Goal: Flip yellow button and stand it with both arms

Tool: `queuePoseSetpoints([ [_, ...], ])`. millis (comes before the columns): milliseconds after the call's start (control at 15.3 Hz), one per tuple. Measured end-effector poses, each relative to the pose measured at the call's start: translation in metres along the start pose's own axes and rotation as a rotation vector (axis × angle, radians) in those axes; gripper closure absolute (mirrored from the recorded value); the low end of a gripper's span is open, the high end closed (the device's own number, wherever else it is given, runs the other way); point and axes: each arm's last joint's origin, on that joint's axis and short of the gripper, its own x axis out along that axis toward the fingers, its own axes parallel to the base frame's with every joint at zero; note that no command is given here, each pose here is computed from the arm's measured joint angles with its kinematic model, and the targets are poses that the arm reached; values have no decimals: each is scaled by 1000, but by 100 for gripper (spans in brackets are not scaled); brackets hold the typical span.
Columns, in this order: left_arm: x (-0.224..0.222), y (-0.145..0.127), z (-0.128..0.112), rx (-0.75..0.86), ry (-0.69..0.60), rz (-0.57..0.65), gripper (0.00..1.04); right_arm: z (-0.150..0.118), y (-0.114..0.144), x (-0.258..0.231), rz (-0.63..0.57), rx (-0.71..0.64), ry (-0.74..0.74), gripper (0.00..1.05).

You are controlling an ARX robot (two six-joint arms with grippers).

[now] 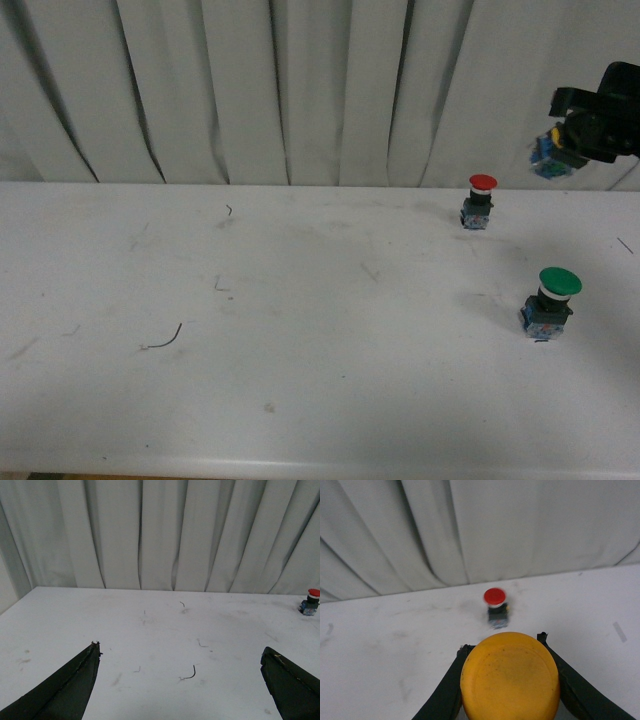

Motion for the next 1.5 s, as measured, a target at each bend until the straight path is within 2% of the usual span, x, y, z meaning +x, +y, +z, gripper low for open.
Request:
queuePoseSetpoints([
  [131,0,0,0,0,0,0,7,12,-9,7,-103,-208,-15,70],
  [262,0,0,0,0,0,0,7,8,-15,20,-121,-289,48,70],
  [589,0,0,0,0,0,0,7,12,-43,75,-117,-286,191,70],
  [654,0,0,0,0,0,0,7,4,-48,102,-81,-271,277,70],
  [850,0,0,0,0,0,0,7,-10,-45,129,-60,-271,345,70],
  [1178,0,0,0,0,0,0,7,-44,-36,143,-8,-289,492,70],
  [1505,0,0,0,0,0,0,7,-44,-37,147,-31,-317,492,70],
])
